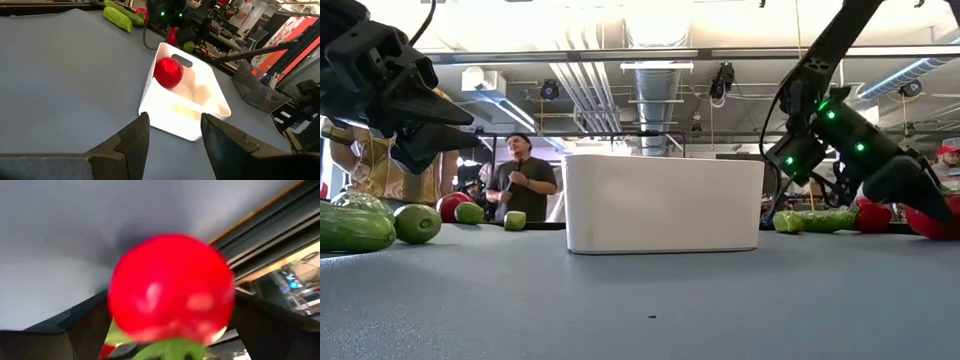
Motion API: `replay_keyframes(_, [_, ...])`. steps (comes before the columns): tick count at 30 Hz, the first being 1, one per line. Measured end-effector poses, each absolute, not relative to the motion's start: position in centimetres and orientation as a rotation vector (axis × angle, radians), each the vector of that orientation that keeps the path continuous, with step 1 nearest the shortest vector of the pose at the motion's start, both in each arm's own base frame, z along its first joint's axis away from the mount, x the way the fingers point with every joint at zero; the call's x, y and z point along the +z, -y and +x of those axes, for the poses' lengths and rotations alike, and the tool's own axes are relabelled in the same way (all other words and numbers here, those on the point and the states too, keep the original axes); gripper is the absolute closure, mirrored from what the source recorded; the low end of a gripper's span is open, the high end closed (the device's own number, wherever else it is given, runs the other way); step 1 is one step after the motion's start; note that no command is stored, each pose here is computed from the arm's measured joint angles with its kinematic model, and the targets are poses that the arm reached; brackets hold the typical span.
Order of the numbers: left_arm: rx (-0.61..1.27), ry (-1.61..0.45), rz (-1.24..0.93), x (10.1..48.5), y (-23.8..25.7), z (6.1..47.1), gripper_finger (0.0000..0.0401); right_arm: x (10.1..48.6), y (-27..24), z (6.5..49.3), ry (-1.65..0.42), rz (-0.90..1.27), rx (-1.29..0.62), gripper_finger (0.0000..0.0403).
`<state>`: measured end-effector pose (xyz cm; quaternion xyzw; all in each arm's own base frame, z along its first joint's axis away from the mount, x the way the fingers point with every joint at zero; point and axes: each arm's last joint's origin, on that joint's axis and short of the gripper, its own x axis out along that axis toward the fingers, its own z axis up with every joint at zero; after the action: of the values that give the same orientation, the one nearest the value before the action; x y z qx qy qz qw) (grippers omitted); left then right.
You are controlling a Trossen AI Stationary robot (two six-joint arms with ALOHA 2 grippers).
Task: Sort produce into baskets
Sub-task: Put the bottom tomato into the white bin
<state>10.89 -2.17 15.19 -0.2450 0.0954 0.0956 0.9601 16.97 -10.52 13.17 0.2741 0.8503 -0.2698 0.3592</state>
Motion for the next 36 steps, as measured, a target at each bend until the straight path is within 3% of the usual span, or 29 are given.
replay_keyframes(9, [0.194, -0.193, -0.496, 15.2, 2.2, 10.9, 0.0239, 12.7, 10.6, 17.2, -2.167, 0.708, -0.723, 0.0107])
replay_keyframes(14, [0.194, -0.193, -0.496, 15.2, 2.2, 10.9, 0.0239, 15.8, 9.9, 18.2, -2.146, 0.758, -0.7, 0.0115])
replay_keyframes(19, [0.194, -0.193, -0.496, 15.2, 2.2, 10.9, 0.0239, 22.3, 7.8, 22.1, -1.852, 0.659, -0.654, 0.0113])
replay_keyframes(27, [0.194, -0.194, -0.496, 15.2, 2.2, 10.9, 0.0239, 30.6, 1.4, 29.6, -1.22, 0.571, -0.373, 0.0113])
replay_keyframes(31, [0.194, -0.194, -0.496, 15.2, 2.2, 10.9, 0.0239, 30.1, -0.9, 32.7, -1.161, 0.562, -0.304, 0.0113])
replay_keyframes(36, [0.194, -0.194, -0.496, 15.2, 2.2, 10.9, 0.0239, 26.9, -2.5, 36.5, -1.235, 0.458, -0.207, 0.0113])
